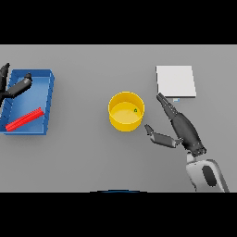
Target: Pick up the red beaker and tilt it to pour out 1 green nut into yellow bowl. Pick up the yellow bowl and place it on the metallic measuring scale.
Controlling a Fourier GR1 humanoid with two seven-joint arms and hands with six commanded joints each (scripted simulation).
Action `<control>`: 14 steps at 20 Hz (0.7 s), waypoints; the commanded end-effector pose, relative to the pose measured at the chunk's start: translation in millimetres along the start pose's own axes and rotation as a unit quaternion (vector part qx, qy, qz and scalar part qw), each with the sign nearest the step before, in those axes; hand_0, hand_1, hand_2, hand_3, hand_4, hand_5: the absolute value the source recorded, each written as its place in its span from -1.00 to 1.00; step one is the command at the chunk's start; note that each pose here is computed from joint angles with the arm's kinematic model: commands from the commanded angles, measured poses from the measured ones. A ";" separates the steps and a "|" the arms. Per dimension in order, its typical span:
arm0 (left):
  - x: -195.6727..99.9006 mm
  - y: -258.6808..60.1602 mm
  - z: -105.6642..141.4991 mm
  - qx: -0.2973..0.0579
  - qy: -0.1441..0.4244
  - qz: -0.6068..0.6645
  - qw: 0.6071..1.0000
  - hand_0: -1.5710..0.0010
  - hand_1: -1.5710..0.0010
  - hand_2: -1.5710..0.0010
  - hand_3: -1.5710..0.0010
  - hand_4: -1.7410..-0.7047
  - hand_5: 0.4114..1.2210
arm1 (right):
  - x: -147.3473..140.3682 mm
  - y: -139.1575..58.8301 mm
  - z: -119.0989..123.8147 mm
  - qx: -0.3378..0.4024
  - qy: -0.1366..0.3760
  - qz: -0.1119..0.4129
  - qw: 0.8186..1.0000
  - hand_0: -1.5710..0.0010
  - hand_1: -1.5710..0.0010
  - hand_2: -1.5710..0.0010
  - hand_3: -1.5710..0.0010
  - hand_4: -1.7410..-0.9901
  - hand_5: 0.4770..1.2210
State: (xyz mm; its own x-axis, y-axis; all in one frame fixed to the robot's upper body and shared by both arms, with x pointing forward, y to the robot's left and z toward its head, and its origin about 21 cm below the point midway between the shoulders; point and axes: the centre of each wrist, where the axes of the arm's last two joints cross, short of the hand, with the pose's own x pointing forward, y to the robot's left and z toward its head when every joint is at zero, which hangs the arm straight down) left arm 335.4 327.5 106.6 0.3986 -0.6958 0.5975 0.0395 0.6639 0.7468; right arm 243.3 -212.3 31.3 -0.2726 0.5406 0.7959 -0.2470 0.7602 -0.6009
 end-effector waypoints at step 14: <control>1.6 3.2 -3.1 0.000 -0.001 -0.004 1.000 1.00 1.00 1.00 1.00 0.82 -0.24 | 36.3 -6.2 -79.6 0.229 -0.081 0.291 0.925 1.00 1.00 1.00 1.00 0.24 -0.48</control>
State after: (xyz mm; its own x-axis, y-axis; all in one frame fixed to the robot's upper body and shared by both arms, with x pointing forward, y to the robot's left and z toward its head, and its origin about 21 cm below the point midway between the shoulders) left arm 339.0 329.5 109.1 0.3985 -0.7004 0.5922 0.0415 0.6588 0.7512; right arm 309.0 -168.5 70.0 -0.6095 0.7215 0.3285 -0.3721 0.1055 -0.9222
